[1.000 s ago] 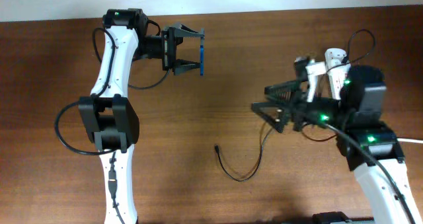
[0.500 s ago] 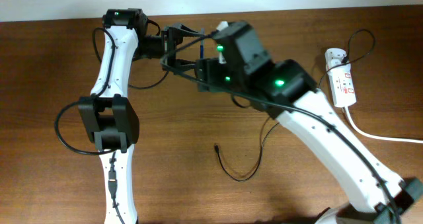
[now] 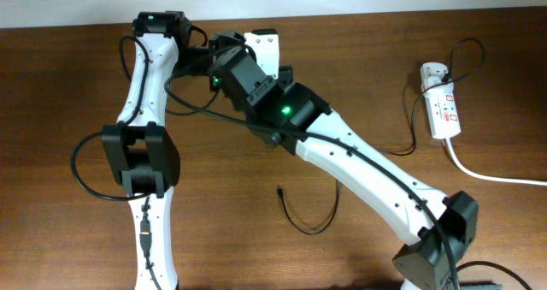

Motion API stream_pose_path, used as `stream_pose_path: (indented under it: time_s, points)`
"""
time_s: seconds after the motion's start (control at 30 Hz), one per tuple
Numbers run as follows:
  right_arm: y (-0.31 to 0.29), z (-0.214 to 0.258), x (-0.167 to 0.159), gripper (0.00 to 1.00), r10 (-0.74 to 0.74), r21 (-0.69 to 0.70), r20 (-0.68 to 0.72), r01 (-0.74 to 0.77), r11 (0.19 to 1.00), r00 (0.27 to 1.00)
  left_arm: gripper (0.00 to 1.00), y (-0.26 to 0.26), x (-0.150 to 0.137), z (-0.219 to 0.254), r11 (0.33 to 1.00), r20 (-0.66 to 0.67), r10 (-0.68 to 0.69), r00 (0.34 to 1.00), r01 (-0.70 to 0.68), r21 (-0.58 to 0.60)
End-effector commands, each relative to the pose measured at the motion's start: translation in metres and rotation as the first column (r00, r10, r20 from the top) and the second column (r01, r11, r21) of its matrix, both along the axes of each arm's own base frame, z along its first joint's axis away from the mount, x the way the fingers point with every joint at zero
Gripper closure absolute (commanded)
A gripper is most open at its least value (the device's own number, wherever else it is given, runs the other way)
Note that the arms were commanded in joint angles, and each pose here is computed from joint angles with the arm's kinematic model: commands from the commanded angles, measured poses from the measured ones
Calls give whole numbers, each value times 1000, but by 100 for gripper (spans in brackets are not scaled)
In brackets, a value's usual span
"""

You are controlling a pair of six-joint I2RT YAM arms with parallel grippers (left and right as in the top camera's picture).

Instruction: Plug charger to phone and switch on socket

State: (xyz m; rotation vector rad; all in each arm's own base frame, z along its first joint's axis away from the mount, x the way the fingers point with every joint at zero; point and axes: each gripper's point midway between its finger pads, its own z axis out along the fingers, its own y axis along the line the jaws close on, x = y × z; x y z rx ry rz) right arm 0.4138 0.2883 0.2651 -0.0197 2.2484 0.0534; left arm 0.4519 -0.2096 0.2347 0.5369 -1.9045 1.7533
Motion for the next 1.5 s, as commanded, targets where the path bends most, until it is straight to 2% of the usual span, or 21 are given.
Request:
stream_pose_path:
  time_s: [0.0, 0.2, 0.53, 0.7, 0.73, 0.8, 0.87, 0.9, 1.0, 1.03, 1.1, 1.13, 1.17, 1.2, 1.27, 1.33, 1.37, 1.4, 1.47]
  points:
    - [-6, 8, 9, 51, -17, 32, 11, 17, 999, 1000, 21, 2, 2, 13, 999, 20, 11, 1000, -10, -41]
    - [5, 10, 10, 67, 20, 84, 8, -21, 996, 1000, 20, 2, 2, 13, 999, 20, 11, 1000, -10, -40]
    - [4, 10, 11, 81, 12, 77, 12, -13, 997, 1000, 21, 2, 3, 16, 998, 19, 13, 1000, -12, -57]
    - [4, 10, 10, 90, 11, 80, 10, -11, 997, 1000, 19, 2, 3, 16, 998, 19, 13, 1000, -12, -58]
    - [4, 10, 10, 94, 11, 80, 10, -12, 997, 1000, 18, 2, 3, 16, 998, 19, 13, 1000, -12, -58]
    - [4, 11, 10, 96, -11, 110, 10, 9, 994, 1000, 18, 2, 3, 16, 998, 19, 13, 1000, -12, -58]
    - [0, 14, 12, 96, -127, 220, 4, 123, 968, 992, 5, 2, 3, 16, 998, 19, 14, 1000, -13, -57]
    - [-6, 17, 14, 96, -217, 296, 0, 208, 932, 976, 3, 2, 3, 16, 998, 18, 14, 1000, -13, -57]
    - [-16, 28, 15, 96, -431, 526, -61, 396, 753, 900, 1, 2, 3, 15, 998, 19, 14, 1000, -13, -55]
    - [-18, 35, 13, 95, -504, 640, -130, 461, 615, 854, 1, 2, 3, 15, 998, 18, 14, 1000, -13, -55]
    - [-17, 38, 9, 96, -570, 760, -282, 542, 358, 772, 1, 2, 3, 16, 998, 12, 14, 1000, -13, -57]
    - [-14, 37, 8, 96, -561, 773, -323, 555, 308, 762, 0, 2, 3, 16, 998, -9, 14, 1000, -14, -55]
    - [-7, 35, 6, 96, -539, 777, -371, 571, 265, 756, 5, 2, 3, 16, 999, -44, 14, 999, -16, -51]
    - [-4, 34, 5, 96, -527, 778, -401, 582, 236, 750, 14, 2, 3, 16, 999, -68, 14, 998, -18, -49]
    - [-2, 33, 4, 96, -524, 784, -472, 609, 119, 709, 27, 2, 3, 16, 999, -95, 14, 995, -19, -47]
    - [-2, 33, 4, 96, -526, 783, -505, 619, 55, 685, 40, 2, 3, 16, 999, -109, 14, 994, -19, -45]
    - [-2, 33, 4, 96, -525, 783, -505, 620, 56, 685, 46, 2, 3, 16, 999, -120, 14, 993, -20, -45]
    - [-1, 31, 2, 96, -522, 776, -511, 627, 62, 683, 49, 2, 3, 16, 999, -122, 14, 992, -20, -44]
    - [2, 30, 0, 96, -505, 771, -523, 634, 64, 686, 62, 2, 3, 16, 999, -125, 14, 992, -20, -44]
